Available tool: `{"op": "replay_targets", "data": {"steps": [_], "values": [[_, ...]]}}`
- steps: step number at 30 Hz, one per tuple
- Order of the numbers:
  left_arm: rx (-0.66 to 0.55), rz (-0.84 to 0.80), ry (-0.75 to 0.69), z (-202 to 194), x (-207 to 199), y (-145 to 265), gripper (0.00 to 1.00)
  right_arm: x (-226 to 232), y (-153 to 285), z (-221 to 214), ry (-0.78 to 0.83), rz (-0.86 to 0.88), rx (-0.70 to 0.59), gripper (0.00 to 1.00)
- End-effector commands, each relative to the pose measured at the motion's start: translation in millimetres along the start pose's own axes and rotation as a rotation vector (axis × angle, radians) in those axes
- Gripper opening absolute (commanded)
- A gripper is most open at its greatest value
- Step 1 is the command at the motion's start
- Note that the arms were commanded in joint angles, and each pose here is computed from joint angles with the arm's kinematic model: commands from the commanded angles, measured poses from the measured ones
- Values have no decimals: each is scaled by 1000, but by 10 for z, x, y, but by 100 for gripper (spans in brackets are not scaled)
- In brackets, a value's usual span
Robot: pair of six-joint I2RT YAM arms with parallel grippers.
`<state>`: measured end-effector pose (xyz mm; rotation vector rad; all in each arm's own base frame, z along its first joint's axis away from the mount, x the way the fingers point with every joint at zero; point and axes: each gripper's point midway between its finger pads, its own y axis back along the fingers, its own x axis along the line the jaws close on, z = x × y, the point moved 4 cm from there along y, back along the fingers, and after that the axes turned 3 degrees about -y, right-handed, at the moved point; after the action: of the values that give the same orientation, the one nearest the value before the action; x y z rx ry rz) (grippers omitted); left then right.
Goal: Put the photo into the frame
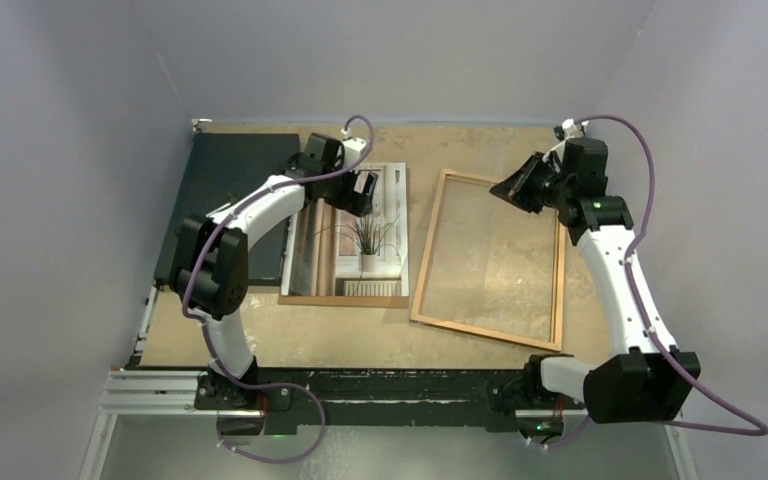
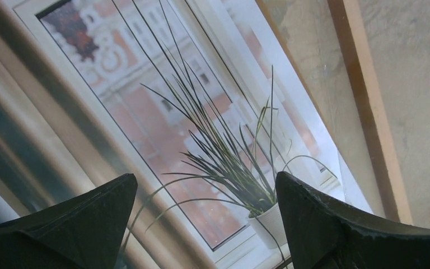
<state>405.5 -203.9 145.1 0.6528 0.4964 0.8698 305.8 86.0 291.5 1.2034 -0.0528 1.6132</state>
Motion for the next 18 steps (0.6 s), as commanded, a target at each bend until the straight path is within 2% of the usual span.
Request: {"op": "replay_targets", "data": {"steps": [1,8,12,18], "values": [[-22,-36,-149,-46,-126,-93,92,-153,-1,129,86,-65,-104,0],[-7,-23,-344,-97,-387,-340,90,-637,-63,-57,99,-225,-101,0],[42,5,-454,-199,-505,-521,86,-866,-61,-215,89,-289,-107,0],[94,63,-509,-323,-469,-641,81,-1215,-75,-417,31,-386,-163,0]]}}
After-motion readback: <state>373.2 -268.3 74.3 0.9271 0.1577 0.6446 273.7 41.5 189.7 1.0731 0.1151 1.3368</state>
